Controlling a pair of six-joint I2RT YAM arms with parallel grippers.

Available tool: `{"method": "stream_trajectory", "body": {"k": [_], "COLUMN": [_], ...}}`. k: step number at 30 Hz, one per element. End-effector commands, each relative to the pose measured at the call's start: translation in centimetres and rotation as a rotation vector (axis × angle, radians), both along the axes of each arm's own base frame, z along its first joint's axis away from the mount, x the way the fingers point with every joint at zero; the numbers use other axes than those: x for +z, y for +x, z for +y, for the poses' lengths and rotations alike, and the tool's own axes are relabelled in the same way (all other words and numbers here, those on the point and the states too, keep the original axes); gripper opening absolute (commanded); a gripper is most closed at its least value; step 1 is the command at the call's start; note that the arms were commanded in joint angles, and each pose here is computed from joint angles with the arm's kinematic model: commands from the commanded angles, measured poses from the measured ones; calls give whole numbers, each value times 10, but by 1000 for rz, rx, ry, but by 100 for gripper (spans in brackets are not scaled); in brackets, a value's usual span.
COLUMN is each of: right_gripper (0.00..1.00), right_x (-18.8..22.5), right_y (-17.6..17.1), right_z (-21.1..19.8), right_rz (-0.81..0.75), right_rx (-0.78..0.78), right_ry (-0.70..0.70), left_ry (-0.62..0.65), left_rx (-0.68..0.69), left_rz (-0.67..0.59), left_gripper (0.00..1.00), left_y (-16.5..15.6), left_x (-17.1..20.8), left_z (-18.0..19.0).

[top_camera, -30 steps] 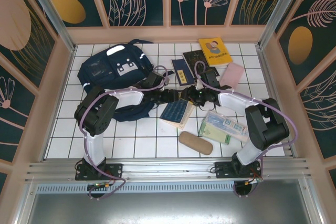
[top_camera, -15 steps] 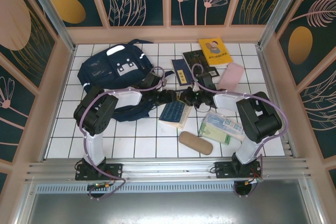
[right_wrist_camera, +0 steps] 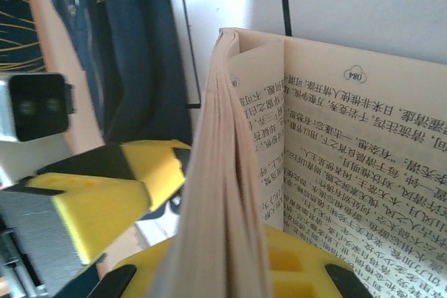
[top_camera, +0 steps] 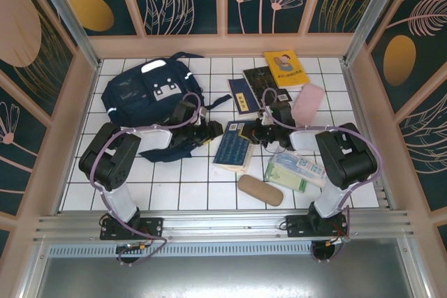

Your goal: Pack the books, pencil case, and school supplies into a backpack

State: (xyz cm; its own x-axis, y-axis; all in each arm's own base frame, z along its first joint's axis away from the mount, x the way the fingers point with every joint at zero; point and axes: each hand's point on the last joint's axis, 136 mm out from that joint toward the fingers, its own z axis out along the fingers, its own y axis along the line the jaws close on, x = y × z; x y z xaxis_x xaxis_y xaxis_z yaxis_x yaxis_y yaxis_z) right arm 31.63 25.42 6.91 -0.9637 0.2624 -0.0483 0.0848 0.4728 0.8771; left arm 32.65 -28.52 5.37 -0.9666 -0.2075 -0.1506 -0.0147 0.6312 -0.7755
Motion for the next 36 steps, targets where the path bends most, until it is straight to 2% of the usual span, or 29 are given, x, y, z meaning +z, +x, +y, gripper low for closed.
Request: {"method": "stream_trajectory", "body": {"k": [1, 10, 13, 17, 20, 30, 36], "right_gripper": [0, 0, 0, 0, 0, 0, 0], "right_x": [53, 71, 70, 65, 60, 41, 32], "right_y": [0, -6, -7, -7, -5, -3, -1], "right_z": [6, 5, 5, 3, 2, -3, -9], "right_rz": [-104, -123, -122, -111, -105, -86, -79], "right_rx": [49, 45, 39, 29, 19, -2, -29], "right_ry": [181, 267, 277, 271, 260, 187, 127], "left_ry": [-78, -265, -348, -402, -463, -502, -475], "left_rx": [-22, -45, -46, -50, -56, -67, -60], "left_rz": [22, 119, 127, 107, 94, 42, 0], "left_gripper": [65, 58, 49, 31, 22, 0, 0], "left_y": [-4, -10, -10, -7, -6, -3, 1], "left_x": [5, 11, 21, 37, 51, 71, 78], "left_z": [-8, -29, -34, -38, -41, -43, -41]}}
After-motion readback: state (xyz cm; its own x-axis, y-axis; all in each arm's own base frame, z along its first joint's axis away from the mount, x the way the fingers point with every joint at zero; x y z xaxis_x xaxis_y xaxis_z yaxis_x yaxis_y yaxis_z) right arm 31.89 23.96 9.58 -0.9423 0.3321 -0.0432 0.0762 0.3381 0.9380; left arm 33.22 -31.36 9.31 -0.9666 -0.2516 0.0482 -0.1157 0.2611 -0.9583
